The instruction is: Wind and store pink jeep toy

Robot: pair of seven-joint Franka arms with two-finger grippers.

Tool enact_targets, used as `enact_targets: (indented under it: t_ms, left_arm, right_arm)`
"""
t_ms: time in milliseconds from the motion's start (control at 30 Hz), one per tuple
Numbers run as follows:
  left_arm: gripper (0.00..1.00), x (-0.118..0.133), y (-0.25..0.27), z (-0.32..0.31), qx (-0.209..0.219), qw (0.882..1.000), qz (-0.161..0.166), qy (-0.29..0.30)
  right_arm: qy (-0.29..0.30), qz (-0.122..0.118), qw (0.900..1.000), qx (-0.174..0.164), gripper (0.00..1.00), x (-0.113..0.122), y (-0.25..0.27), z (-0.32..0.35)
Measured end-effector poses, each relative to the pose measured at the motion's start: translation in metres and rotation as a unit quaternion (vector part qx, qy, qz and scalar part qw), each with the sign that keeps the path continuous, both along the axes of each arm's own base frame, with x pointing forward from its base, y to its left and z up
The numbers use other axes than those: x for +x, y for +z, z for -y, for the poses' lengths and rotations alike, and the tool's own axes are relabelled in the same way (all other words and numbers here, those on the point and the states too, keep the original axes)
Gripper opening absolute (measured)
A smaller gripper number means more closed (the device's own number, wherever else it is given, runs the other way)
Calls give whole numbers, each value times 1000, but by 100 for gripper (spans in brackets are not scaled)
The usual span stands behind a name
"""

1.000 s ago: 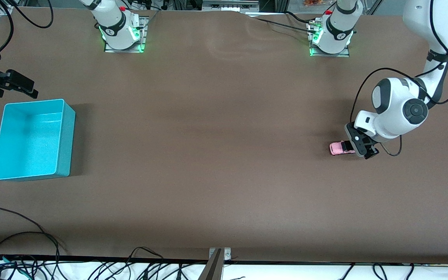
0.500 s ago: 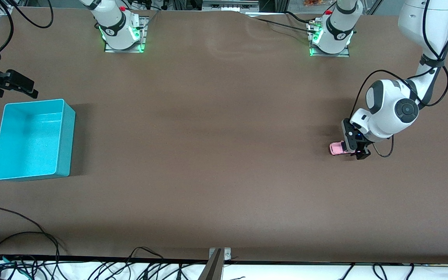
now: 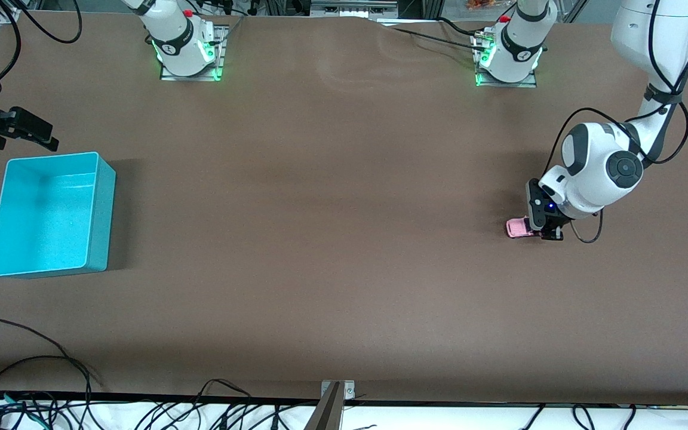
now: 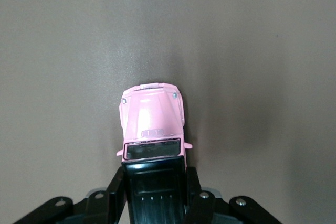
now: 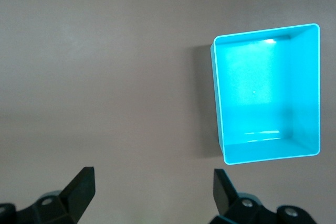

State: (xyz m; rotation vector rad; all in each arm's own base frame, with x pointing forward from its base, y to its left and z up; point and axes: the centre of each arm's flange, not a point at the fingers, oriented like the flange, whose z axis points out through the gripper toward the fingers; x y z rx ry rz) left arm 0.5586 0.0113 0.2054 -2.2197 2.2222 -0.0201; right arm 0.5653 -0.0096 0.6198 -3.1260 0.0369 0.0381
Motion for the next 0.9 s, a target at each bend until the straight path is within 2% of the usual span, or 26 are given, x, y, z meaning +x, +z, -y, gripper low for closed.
enact_targets:
  t_ms: [267, 567, 900]
  left_arm:
    - [48, 0, 0, 0, 0, 1000, 0, -10]
    - [48, 1, 0, 4, 1, 998, 2, -60]
    - [48, 0, -1, 2, -1, 999, 1, -54]
  right_arm:
    - [0, 0, 1000, 0, 100, 0, 0, 0]
    - [0, 0, 1000, 0, 100, 0, 0, 0]
    - [0, 0, 1000, 0, 100, 0, 0, 0]
